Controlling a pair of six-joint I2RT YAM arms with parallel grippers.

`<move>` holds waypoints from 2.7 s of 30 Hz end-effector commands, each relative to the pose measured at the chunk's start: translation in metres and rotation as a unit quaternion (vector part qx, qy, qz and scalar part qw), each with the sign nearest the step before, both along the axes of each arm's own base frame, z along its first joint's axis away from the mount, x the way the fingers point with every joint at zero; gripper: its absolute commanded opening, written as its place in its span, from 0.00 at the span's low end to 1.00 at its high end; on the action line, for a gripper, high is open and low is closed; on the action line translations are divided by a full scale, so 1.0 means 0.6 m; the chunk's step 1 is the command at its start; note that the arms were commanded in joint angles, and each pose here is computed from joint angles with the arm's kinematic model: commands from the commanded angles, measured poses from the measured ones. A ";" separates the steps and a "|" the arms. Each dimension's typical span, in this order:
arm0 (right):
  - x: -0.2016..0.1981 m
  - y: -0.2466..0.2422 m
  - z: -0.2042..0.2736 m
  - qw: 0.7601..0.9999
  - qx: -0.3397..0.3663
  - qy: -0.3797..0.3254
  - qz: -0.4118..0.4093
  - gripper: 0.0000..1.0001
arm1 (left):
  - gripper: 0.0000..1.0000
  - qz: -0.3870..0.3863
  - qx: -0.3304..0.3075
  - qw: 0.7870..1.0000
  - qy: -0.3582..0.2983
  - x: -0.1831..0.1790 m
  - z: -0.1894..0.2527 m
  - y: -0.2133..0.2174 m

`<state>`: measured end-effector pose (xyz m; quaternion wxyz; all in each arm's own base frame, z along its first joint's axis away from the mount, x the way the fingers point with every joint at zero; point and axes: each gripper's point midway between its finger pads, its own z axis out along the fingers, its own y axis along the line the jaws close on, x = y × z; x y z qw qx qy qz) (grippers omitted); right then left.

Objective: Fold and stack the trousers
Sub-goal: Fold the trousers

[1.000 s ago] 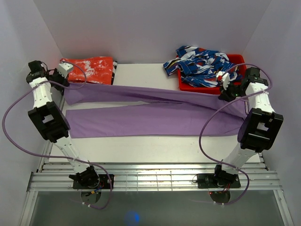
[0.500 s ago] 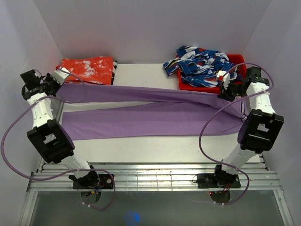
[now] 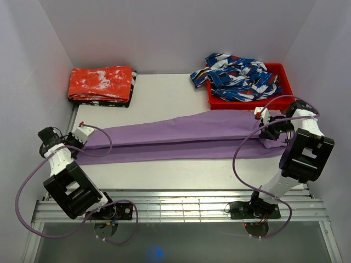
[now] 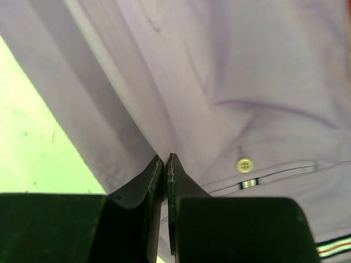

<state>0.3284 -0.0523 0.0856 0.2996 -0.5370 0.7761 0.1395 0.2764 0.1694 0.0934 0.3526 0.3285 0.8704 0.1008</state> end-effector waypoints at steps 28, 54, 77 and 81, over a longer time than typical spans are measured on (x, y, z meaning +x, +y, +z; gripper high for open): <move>-0.106 -0.014 -0.011 0.992 -0.064 0.082 0.067 0.59 | 0.46 0.033 -0.043 0.985 0.163 -0.038 -0.084 0.047; -0.075 -0.197 -0.054 0.871 -0.009 0.225 -0.436 0.57 | 0.61 -0.199 -0.171 0.945 0.198 0.093 -0.094 -0.544; -0.103 -0.112 -0.054 0.840 0.066 0.290 -0.453 0.61 | 0.61 -0.113 -0.140 0.958 0.222 0.067 -0.146 -0.389; -0.100 -0.104 -0.080 0.830 0.081 0.308 -0.457 0.58 | 0.62 -0.111 -0.137 0.959 0.222 0.057 -0.148 -0.387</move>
